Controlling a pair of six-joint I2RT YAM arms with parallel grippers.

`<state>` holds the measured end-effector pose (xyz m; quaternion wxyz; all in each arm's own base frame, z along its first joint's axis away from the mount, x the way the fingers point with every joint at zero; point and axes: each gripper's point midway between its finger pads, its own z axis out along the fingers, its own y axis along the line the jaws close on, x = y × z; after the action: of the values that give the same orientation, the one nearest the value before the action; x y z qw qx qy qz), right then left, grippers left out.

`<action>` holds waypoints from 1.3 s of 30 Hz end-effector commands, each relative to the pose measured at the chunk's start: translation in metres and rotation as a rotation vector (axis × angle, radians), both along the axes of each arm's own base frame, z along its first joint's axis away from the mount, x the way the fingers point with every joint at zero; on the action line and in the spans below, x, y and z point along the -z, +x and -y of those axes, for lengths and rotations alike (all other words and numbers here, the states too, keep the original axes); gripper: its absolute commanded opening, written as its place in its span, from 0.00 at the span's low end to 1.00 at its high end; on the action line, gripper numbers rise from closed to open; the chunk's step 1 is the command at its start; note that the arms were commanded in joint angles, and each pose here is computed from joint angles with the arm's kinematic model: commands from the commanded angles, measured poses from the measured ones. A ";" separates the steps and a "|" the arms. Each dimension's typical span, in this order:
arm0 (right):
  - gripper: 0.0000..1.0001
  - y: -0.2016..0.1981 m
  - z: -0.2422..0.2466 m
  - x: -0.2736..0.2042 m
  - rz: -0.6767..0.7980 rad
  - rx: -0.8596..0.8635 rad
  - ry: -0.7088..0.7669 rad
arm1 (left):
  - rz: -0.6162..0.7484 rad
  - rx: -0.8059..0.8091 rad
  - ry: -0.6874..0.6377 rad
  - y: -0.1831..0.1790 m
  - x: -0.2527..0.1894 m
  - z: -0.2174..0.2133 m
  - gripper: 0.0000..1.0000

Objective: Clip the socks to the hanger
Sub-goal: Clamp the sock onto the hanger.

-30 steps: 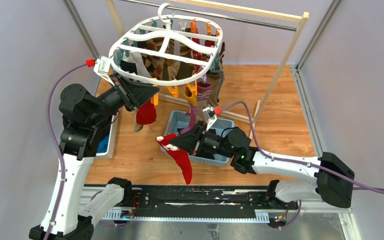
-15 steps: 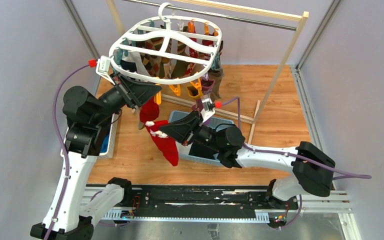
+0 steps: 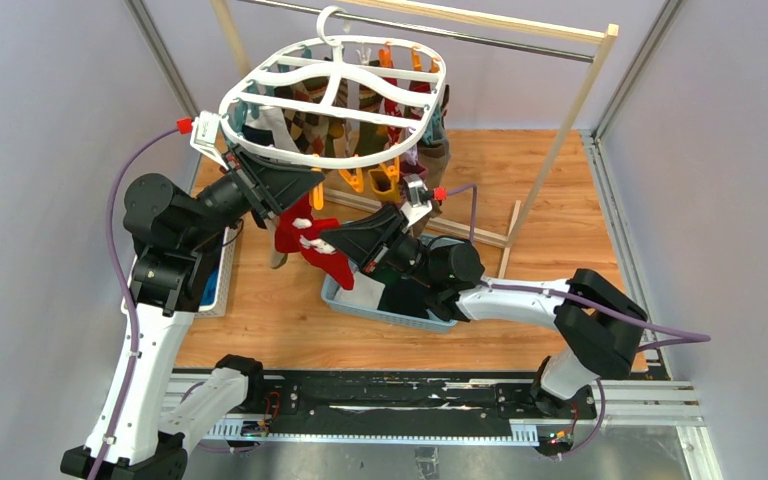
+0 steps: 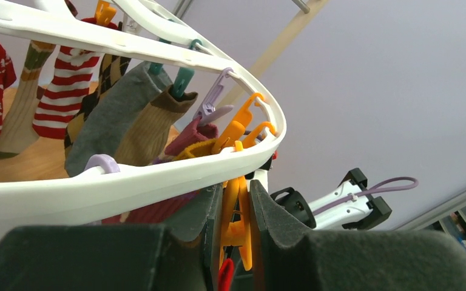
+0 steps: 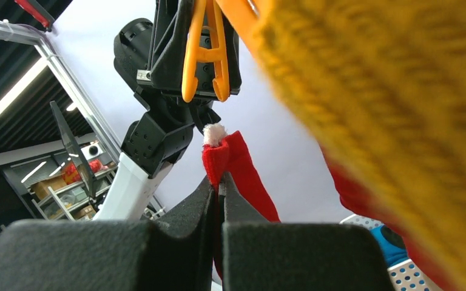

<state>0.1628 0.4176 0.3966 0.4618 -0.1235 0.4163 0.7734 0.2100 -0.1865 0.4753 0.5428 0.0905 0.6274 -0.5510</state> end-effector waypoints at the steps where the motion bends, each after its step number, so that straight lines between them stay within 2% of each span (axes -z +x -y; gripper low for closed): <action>1: 0.00 -0.006 0.014 -0.033 0.057 -0.035 0.110 | 0.034 0.077 0.004 -0.019 -0.005 0.005 0.03; 24: 0.00 0.015 0.012 -0.043 0.020 -0.061 0.140 | 0.049 0.100 0.007 -0.022 -0.011 0.007 0.01; 39: 0.00 0.014 0.015 -0.046 0.027 -0.066 0.146 | 0.057 0.098 0.012 -0.022 -0.012 0.007 0.01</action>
<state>0.1783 0.4160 0.4227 0.4330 -0.1093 0.3879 0.8063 0.2065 -0.1896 0.4750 0.5354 0.1045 0.6258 -0.5575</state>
